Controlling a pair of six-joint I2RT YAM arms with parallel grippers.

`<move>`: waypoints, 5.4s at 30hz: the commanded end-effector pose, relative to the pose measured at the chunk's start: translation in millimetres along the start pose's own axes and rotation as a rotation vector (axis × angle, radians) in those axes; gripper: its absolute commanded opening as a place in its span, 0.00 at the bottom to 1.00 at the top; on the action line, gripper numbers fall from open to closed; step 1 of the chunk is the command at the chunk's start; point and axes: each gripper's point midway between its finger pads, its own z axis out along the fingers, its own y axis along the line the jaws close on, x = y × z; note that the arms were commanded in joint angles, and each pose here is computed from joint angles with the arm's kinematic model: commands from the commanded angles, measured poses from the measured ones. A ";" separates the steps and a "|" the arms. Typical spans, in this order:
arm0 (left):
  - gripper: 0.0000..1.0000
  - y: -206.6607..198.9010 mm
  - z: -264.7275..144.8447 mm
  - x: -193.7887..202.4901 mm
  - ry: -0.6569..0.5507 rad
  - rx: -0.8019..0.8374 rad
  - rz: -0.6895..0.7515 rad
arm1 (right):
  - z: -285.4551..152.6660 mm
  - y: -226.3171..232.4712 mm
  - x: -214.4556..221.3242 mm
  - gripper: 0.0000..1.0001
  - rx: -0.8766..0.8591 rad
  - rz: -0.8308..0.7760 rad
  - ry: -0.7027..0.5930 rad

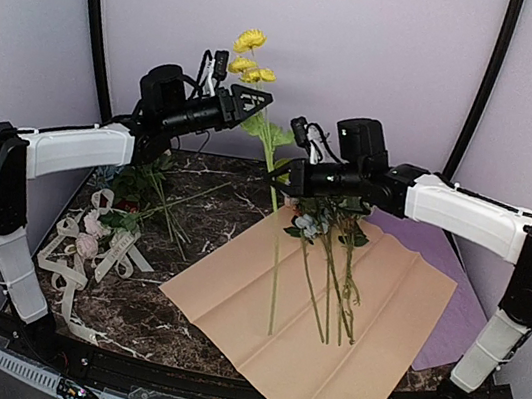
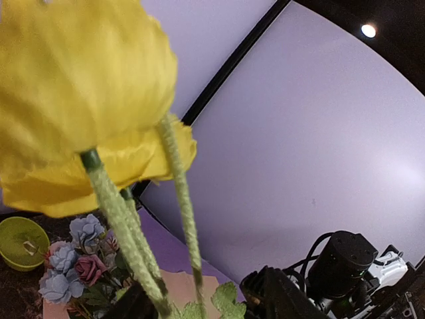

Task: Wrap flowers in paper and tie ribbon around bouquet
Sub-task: Pass from the left arm to the right, then place the fake flower on the flattened wrapping paper, then pick up the bottom corner of the flattened wrapping paper from the center of the board, then fold the bottom corner of the flattened wrapping paper at the center of the board.

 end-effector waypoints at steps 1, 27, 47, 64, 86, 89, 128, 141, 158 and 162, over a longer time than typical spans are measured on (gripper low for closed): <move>0.64 27.6 -2.8 23.6 0.112 -0.140 0.116 | -46.2 -66.1 24.3 0.00 0.303 0.148 0.072; 0.54 154.6 -111.8 300.1 1.037 -0.572 0.297 | -90.9 -244.7 125.9 0.17 0.564 0.475 0.317; 0.54 226.6 -169.5 336.9 1.348 -0.855 0.502 | -179.5 -234.1 132.6 0.59 0.897 0.418 0.355; 0.67 171.9 -79.6 253.2 0.921 -0.609 0.673 | -138.6 -170.6 188.6 0.47 0.704 0.383 0.547; 0.73 -123.5 -183.7 447.2 1.155 0.895 1.248 | -124.5 -167.7 259.9 0.44 0.642 0.389 0.617; 0.75 -135.8 -182.3 465.7 1.153 0.970 1.305 | -120.4 -165.9 265.2 0.44 0.633 0.385 0.613; 0.36 -146.2 -111.8 524.0 0.979 0.747 1.600 | -125.8 -168.9 300.4 0.43 0.664 0.357 0.630; 0.00 -163.9 -93.8 491.9 0.912 0.657 1.458 | -122.1 -150.9 286.2 0.43 0.579 0.365 0.587; 0.00 -146.1 -62.1 428.2 0.901 0.674 1.018 | -143.3 -97.1 223.8 0.54 0.436 0.318 0.432; 0.00 -154.2 -63.4 416.0 0.874 0.764 0.899 | -144.8 -59.2 220.8 0.56 0.250 0.364 0.395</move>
